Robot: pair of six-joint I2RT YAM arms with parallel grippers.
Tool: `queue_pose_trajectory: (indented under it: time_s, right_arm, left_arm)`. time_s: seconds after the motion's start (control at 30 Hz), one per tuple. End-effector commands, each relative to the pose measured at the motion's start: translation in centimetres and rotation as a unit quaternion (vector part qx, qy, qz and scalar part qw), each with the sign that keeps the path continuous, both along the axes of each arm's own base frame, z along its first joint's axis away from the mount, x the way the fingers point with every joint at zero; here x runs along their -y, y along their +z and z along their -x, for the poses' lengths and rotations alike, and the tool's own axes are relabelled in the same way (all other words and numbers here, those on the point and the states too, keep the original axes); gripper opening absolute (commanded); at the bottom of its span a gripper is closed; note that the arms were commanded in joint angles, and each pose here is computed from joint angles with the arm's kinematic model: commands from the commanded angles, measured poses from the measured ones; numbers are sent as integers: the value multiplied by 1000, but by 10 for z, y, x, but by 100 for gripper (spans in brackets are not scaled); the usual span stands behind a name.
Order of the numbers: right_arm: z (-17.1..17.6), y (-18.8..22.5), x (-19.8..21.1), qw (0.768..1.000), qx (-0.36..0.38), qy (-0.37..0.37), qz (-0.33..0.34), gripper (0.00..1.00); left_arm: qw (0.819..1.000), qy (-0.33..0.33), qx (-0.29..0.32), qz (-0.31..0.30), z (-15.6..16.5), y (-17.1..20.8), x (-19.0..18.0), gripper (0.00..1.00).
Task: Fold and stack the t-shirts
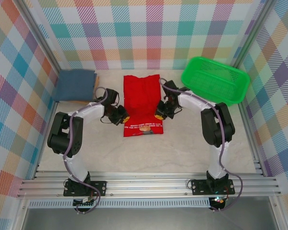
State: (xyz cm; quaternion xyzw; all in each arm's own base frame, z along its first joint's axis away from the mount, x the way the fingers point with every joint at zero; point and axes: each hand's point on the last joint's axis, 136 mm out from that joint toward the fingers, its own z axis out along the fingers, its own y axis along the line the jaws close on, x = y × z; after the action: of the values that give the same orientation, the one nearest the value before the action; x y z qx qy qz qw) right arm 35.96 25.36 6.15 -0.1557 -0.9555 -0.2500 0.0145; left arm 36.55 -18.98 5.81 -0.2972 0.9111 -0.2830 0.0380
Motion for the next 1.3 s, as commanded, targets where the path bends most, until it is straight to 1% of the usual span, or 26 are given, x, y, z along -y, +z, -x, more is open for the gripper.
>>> queue_pose_trajectory:
  time_s: [0.0,0.07,0.13,0.2,0.3,0.4,0.5,0.63,0.73,0.83,0.97,1.1,1.23,1.27]
  right_arm:
    - [20,8,16,1000,11,-6,3,27]
    - [35,7,18,1000,5,-4,-7,34]
    - [52,3,20,1000,-11,-6,-14,40]
    - [67,-6,23,999,-28,-11,-21,45]
    - [73,-12,19,999,-30,-13,-41,50]
    - [70,-17,13,998,-38,-14,-52,51]
    - [66,-24,9,997,-49,-18,-53,51]
    - [65,-37,8,996,-68,-30,-46,45]
    - [67,-45,13,995,-85,-39,-23,40]
    - [67,-53,13,994,-93,-46,-20,36]
    - [58,-60,8,995,-88,-49,-23,26]
    - [47,-54,1,996,-71,-47,-29,15]
    - [43,-47,-2,996,-64,-47,-36,1]
    - [43,-45,-2,996,-64,-47,-38,0]
  left_arm:
    - [999,-17,-39,-34,46,-4,-10,31]
    - [998,-10,-45,-40,68,-6,-17,40]
    - [998,-1,-54,-45,87,-7,-25,44]
    - [998,18,-60,-24,100,-12,-24,48]
    - [998,43,-54,10,99,-21,-18,53]
    - [996,63,-38,45,84,-24,-8,54]
    - [996,69,-38,45,76,-28,-5,54]
    - [996,65,-34,44,70,-28,-2,53]
    - [997,62,-30,40,68,-26,0,52]
    - [997,58,-28,40,65,-28,3,52]
    - [997,58,-15,41,50,-31,7,51]
    - [996,55,3,68,33,-29,19,51]
    - [996,56,4,70,28,-30,23,48]
    - [996,58,7,75,26,-28,24,46]
